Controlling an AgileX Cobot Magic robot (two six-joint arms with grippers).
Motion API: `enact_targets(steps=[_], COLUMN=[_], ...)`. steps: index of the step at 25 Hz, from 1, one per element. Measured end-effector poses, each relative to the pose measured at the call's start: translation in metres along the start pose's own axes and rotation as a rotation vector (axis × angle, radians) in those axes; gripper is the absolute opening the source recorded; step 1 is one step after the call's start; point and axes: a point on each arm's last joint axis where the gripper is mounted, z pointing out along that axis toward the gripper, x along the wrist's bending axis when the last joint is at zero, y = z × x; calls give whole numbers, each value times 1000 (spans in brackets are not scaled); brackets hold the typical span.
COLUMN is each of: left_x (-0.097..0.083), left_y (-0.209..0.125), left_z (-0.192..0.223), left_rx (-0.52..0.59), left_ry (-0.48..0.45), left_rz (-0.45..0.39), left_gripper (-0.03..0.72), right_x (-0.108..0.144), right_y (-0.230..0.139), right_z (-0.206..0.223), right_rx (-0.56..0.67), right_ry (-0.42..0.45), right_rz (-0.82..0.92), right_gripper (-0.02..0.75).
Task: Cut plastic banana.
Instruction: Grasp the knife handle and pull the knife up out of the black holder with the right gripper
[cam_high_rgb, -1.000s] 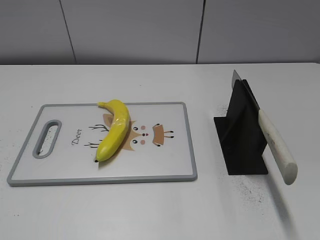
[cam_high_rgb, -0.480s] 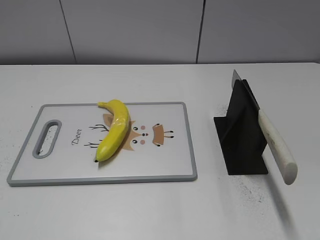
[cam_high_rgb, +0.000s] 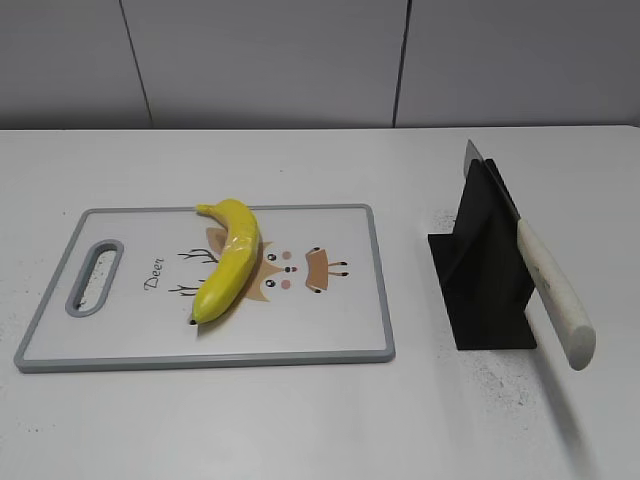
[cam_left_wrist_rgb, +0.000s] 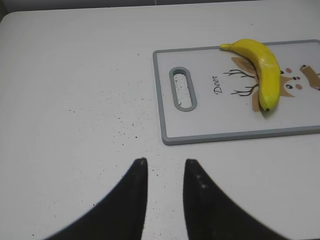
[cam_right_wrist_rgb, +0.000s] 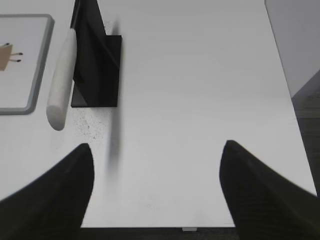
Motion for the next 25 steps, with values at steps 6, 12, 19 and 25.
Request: enact_targets(steps=[6,12,19,25], left_x=[0,0,0,0], left_y=[0,0,0,0], left_z=[0,0,0,0], left_rx=[0,0,0,0], left_ry=[0,0,-1,-1], left_rz=[0,0,0,0], left_gripper=[256,593,640,633], right_x=[5,17,44,55], right_y=[23,48,90,92], right_z=[5,41,103,178], right_rx=[40,253,501,738], right_ry=[71,173,302,307], right_rz=[-1,-64,-10,53], right_gripper=[594,594,594,593])
